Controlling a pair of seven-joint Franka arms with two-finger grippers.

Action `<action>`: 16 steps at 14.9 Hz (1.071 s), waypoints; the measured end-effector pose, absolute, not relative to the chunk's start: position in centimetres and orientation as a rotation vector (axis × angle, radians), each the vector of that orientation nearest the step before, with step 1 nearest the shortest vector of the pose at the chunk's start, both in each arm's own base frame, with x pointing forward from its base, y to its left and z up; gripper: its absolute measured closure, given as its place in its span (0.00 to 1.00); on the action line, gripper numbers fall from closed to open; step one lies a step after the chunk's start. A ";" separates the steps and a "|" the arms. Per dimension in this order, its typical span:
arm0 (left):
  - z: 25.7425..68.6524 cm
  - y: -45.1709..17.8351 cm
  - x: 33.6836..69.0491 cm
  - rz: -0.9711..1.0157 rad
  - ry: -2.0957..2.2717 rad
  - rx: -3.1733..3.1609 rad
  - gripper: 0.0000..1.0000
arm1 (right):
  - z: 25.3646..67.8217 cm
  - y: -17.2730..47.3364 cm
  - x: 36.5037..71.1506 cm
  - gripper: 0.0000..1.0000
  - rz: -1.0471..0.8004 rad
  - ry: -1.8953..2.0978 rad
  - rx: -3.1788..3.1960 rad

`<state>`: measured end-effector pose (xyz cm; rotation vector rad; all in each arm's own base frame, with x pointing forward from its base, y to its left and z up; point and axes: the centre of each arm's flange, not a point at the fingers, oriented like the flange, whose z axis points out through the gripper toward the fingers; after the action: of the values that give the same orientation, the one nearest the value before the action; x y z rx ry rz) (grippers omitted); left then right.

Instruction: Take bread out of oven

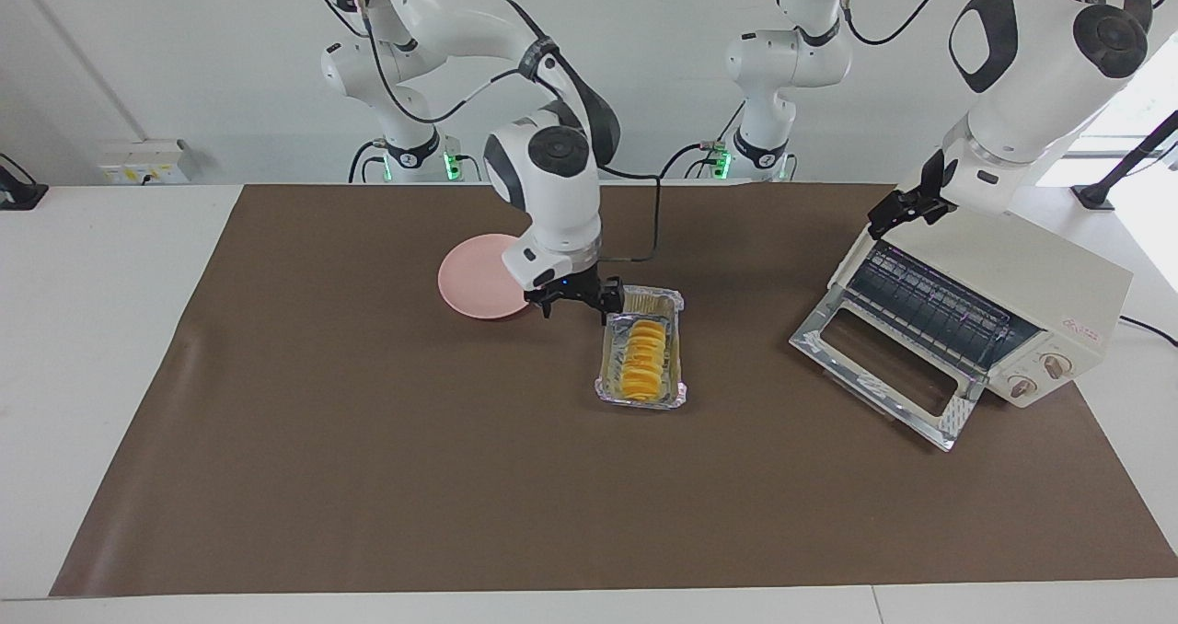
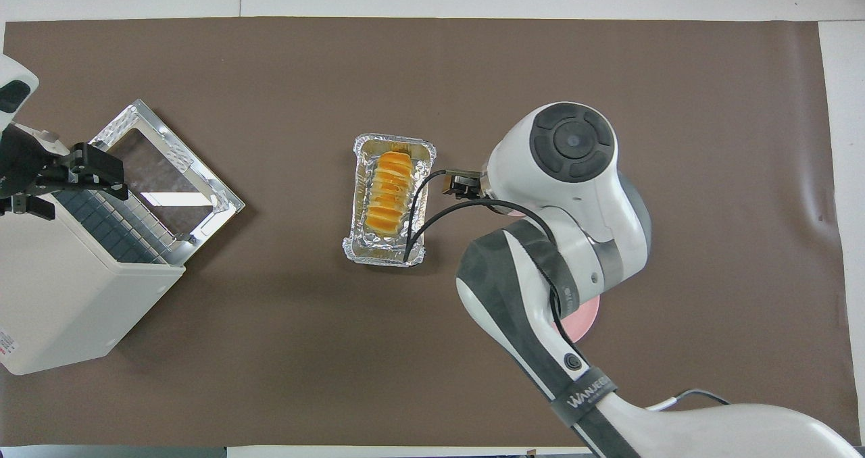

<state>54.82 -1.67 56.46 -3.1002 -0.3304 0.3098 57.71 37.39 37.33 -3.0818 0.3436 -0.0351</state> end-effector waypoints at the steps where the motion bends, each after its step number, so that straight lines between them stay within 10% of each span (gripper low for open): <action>1: 56.6 -1.3 54.7 0.310 -0.336 -3.101 0.00 | 36.1 37.9 58.2 0.00 -0.044 0.339 -3.084; 9: 57.2 -1.0 54.7 0.270 -0.316 -3.113 0.00 | 32.0 38.4 59.6 0.00 -0.064 0.343 -3.083; 16: 57.2 -1.3 54.7 0.260 -0.272 -3.120 0.00 | 31.9 38.6 59.7 0.70 -0.095 0.339 -3.066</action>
<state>54.75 -1.30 57.22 -3.1201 -0.2717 0.2604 59.69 38.55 31.86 -3.0659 0.3393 -0.0955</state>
